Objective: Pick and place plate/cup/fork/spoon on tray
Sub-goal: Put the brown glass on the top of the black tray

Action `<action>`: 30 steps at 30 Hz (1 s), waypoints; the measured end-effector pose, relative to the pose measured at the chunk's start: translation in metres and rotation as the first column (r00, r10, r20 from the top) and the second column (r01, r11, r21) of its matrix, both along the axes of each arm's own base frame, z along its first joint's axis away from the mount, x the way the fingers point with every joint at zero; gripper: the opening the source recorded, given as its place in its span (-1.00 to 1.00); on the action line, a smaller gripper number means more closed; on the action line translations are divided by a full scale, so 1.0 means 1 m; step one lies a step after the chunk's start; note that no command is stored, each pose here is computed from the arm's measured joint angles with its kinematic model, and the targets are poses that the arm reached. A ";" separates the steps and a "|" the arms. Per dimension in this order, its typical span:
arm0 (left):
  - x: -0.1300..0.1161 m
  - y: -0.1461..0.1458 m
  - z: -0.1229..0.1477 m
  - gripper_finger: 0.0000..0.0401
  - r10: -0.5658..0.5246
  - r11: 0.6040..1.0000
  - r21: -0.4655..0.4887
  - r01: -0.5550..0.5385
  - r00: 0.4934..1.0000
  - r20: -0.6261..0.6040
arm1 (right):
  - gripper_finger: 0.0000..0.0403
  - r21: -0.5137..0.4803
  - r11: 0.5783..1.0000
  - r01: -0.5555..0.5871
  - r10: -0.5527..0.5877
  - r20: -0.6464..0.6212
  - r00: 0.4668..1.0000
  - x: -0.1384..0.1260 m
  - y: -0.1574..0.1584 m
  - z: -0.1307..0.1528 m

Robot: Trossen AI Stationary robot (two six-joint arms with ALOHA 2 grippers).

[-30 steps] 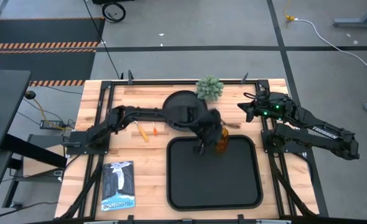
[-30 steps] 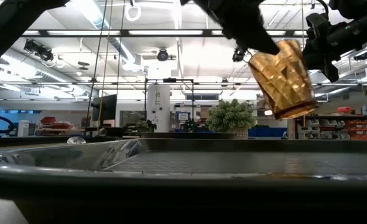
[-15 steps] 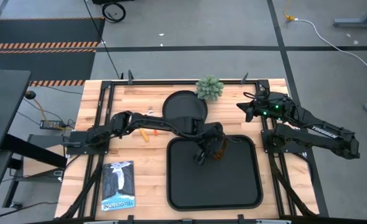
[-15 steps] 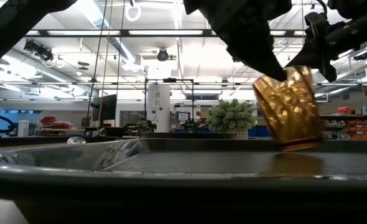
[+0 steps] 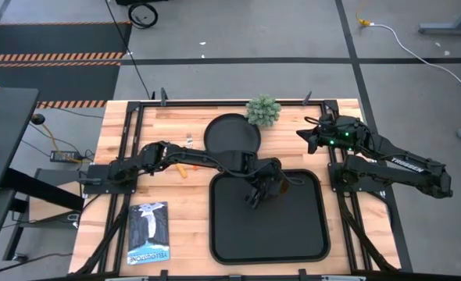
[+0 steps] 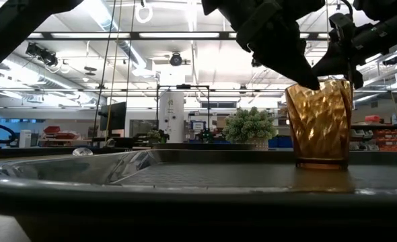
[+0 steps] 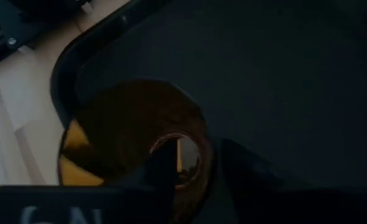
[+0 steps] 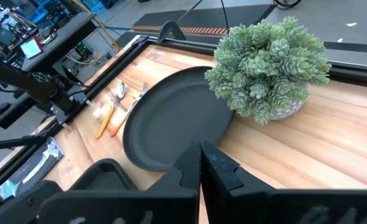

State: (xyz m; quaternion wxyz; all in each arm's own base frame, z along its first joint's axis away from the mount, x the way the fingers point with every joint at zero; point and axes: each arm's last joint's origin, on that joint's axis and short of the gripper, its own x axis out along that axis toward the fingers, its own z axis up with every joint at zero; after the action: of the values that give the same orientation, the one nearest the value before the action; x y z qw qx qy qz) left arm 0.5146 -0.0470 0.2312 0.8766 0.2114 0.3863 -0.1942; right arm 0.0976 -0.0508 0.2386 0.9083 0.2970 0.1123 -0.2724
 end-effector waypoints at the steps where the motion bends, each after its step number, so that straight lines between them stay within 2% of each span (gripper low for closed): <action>1: 0.000 0.000 0.002 -0.26 0.001 1.000 0.000 -0.001 1.000 0.008 | -0.96 0.000 1.000 0.001 -0.001 0.000 1.000 0.000 0.000 0.000; 9: -0.009 -0.015 0.021 -0.14 0.005 0.997 0.072 -0.008 0.999 0.039 | -0.96 -0.008 1.000 0.002 -0.002 -0.004 1.000 0.000 0.000 0.000; 12: -0.019 -0.019 0.027 -0.15 0.026 0.995 0.101 -0.025 1.000 -0.011 | -0.96 -0.008 1.000 0.003 -0.003 -0.005 1.000 0.000 0.000 0.000; 15: -0.027 -0.016 0.030 -0.17 0.092 0.990 0.111 -0.083 0.993 -0.077 | -0.96 -0.009 1.000 0.003 -0.003 -0.006 1.000 0.000 0.000 0.000; 20: -0.034 -0.010 0.027 -0.27 0.181 0.977 0.139 -0.161 0.973 -0.146 | -0.96 -0.015 1.000 0.003 -0.003 -0.009 1.000 0.000 0.000 0.000; 26: -0.028 -0.010 0.008 -0.34 0.199 0.978 0.105 -0.181 0.959 -0.200 | -0.96 -0.020 1.000 0.000 0.000 -0.005 1.000 0.000 0.000 0.000; 30: -0.025 -0.009 0.005 -0.37 0.226 0.974 0.075 -0.215 0.954 -0.196 | -0.96 -0.021 1.000 -0.002 0.002 -0.005 1.000 0.000 0.000 0.000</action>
State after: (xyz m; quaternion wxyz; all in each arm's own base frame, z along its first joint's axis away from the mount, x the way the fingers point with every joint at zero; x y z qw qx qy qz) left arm 0.4898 -0.0562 0.2358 0.8429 0.1692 0.4998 -0.1053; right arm 0.0978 -0.0507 0.2390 0.9113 0.2867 0.1122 -0.2735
